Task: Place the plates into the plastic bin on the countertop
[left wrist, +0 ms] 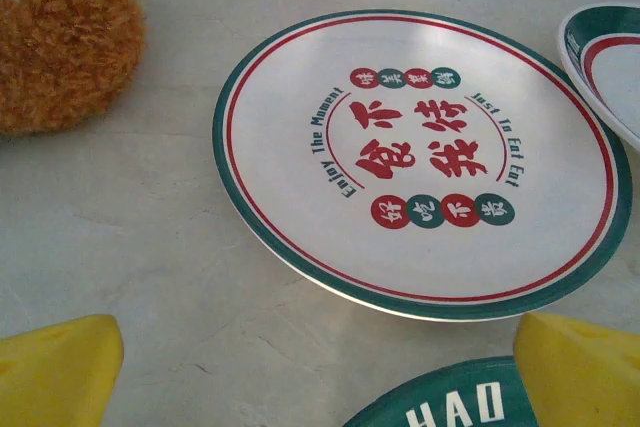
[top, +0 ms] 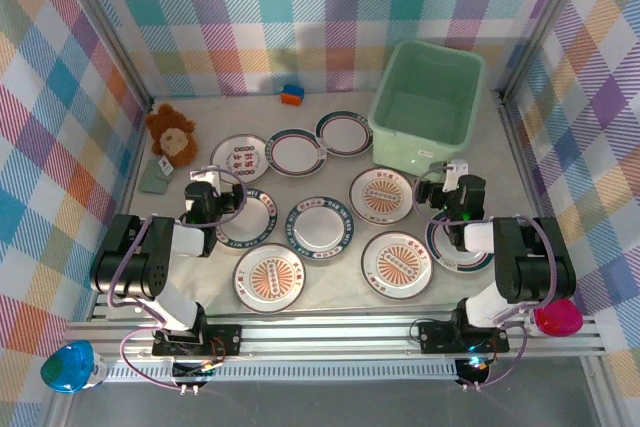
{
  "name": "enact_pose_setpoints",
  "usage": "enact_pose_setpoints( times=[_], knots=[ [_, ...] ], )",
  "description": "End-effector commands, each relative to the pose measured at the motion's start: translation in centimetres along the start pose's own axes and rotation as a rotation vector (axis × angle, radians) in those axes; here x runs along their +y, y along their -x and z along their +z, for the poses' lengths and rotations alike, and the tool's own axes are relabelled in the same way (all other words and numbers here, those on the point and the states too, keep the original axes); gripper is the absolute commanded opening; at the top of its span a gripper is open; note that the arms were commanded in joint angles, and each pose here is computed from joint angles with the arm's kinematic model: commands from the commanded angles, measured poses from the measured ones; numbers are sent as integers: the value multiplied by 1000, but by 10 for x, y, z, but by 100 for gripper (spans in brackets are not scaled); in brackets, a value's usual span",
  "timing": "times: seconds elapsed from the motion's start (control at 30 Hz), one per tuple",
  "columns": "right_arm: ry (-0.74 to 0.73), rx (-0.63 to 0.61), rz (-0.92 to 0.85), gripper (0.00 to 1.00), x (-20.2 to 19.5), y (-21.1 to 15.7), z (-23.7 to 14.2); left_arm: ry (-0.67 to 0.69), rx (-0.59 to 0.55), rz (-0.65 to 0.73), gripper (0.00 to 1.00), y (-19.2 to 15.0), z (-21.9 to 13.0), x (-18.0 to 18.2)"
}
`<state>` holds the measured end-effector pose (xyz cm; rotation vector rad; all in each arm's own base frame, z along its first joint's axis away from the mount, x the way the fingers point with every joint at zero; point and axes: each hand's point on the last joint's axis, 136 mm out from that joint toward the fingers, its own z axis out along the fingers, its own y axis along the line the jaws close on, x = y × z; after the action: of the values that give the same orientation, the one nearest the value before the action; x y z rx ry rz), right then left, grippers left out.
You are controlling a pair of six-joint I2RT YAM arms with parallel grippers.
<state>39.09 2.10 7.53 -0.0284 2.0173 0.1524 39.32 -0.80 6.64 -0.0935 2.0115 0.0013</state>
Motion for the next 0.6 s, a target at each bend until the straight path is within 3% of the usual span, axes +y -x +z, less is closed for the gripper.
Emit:
enact_pose_setpoints(
  times=[0.0, 0.57],
  knots=[
    [21, -52, -18, 99, 4, 17, 0, -14, -43, 0, 100, 16, 1, -4],
    [22, -51, -17, 99, 4, 17, 1, -13, -40, 1, 100, 16, 1, -4]
  ],
)
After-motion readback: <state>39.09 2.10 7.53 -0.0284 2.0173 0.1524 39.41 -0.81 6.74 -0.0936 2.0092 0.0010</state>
